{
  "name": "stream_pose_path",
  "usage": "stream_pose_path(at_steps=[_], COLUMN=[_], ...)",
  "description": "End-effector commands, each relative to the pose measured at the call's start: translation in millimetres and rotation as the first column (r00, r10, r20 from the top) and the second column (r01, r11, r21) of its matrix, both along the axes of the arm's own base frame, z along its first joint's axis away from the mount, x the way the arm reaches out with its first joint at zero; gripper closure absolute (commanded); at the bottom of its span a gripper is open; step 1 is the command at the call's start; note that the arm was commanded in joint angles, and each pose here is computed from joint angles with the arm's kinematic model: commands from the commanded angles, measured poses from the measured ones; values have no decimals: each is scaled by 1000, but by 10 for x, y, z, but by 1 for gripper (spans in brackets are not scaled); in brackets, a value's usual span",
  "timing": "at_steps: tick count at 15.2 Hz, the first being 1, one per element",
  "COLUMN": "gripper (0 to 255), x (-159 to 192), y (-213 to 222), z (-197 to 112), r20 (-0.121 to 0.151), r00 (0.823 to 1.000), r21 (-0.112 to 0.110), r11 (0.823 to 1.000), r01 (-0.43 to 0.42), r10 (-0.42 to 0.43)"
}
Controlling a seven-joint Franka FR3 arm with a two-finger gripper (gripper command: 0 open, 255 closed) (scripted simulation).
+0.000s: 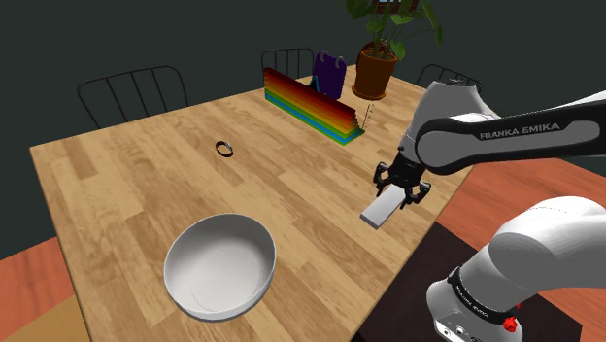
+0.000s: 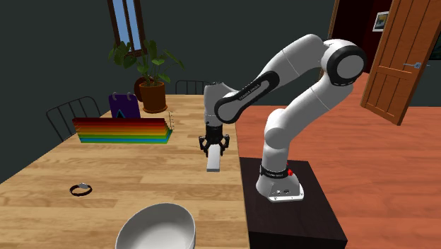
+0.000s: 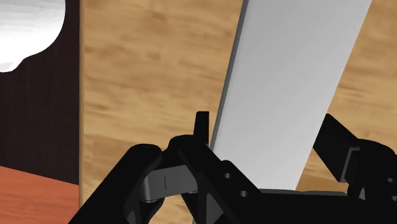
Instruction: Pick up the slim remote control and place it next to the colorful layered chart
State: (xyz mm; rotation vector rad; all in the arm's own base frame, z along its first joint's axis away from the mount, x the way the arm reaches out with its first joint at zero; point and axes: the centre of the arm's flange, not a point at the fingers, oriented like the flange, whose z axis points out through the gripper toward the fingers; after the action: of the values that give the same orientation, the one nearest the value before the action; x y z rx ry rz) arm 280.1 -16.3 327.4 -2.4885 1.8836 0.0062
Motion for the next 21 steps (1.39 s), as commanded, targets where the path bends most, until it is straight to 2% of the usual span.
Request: stream_pose_path(at_steps=[1,21], gripper=[255,255], x=[2,2], y=[4,4], z=[103,1159], r20=[0,0], r00=[1000,1000], r21=[0,0], r11=[1000,1000], r01=[0,0], r10=[0,0])
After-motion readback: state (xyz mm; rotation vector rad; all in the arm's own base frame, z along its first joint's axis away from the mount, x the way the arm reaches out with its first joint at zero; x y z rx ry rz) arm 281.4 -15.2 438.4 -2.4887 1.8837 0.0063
